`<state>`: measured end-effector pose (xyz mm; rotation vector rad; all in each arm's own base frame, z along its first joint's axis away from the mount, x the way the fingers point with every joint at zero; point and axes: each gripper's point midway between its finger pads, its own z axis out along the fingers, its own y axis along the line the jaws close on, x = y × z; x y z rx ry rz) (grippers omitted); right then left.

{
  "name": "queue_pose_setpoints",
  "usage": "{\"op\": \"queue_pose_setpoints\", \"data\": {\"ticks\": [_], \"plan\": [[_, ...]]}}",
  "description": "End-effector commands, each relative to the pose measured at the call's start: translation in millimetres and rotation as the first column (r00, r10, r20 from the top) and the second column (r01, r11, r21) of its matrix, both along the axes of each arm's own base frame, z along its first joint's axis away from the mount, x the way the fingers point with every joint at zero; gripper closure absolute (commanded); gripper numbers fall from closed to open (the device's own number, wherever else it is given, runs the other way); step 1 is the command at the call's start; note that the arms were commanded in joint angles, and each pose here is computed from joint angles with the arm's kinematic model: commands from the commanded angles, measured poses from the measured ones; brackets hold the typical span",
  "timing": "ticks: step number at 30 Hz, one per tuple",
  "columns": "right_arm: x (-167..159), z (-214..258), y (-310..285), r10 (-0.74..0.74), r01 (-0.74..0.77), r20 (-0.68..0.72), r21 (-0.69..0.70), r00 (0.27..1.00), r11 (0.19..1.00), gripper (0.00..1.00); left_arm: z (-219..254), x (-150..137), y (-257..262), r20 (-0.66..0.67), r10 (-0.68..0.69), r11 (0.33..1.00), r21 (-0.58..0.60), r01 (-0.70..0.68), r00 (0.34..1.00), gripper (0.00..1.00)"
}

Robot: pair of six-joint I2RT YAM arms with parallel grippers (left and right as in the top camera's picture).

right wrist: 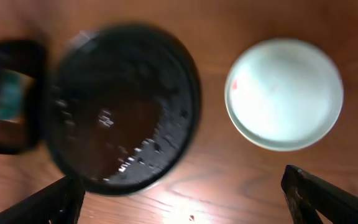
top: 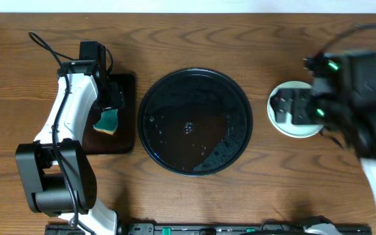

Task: Clean dirty plates on tray and stack at the side
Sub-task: 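Release the sponge into the black tray and withdraw the right gripper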

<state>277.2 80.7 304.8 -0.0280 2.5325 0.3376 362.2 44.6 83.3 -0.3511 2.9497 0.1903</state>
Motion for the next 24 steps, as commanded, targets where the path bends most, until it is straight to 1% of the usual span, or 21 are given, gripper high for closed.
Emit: {"op": "queue_pose_setpoints", "data": {"ticks": [1,3,5,8,13,17,20,24], "plan": [[-27.4,29.4,1.7,0.016,-0.021,0.091,0.055,0.996,0.998,0.01,-3.2,-1.5,2.9,-0.012,0.003,1.0,0.008,-0.003,1.0,0.22],[-38.7,41.2,-6.3,0.024,-0.028,0.156,0.019,0.988,0.999,0.01,-3.2,-1.5,2.9,-0.012,0.003,1.0,0.008,-0.002,1.0,0.22],[-48.5,51.7,-14.3,0.002,-0.004,0.208,0.005,0.978,1.0,0.01,-3.2,-1.5,2.9,-0.012,0.003,1.0,0.008,-0.003,1.0,0.22],[-62.8,66.1,-29.2,-0.041,0.049,0.285,-0.021,0.958,0.999,0.01,-3.2,-1.5,2.9,-0.012,0.003,1.0,0.008,-0.002,1.0,0.22],[-80.6,82.6,-59.9,-0.134,0.178,0.387,-0.079,0.912,0.981,0.01,-3.2,-1.5,2.9,-0.012,0.003,1.0,0.008,-0.003,1.0,0.22],[-85.7,82.7,-72.9,-0.175,0.235,0.438,-0.088,0.882,0.968,0.01,-3.2,-1.5,2.9,-0.012,0.003,1.0,0.008,-0.003,1.0,0.22],[-87.1,77.2,-78.0,-0.187,0.257,0.505,-0.072,0.843,0.964,0.01,-3.2,-1.5,2.9,-0.012,0.003,1.0,0.008,-0.003,1.0,0.22],[-85.1,59.9,-77.5,-0.154,0.24,0.592,-0.069,0.791,0.968,0.01,-3.2,-1.5,2.9,-0.012,0.003,1.0,0.008,-0.003,1.0,0.22]]}}
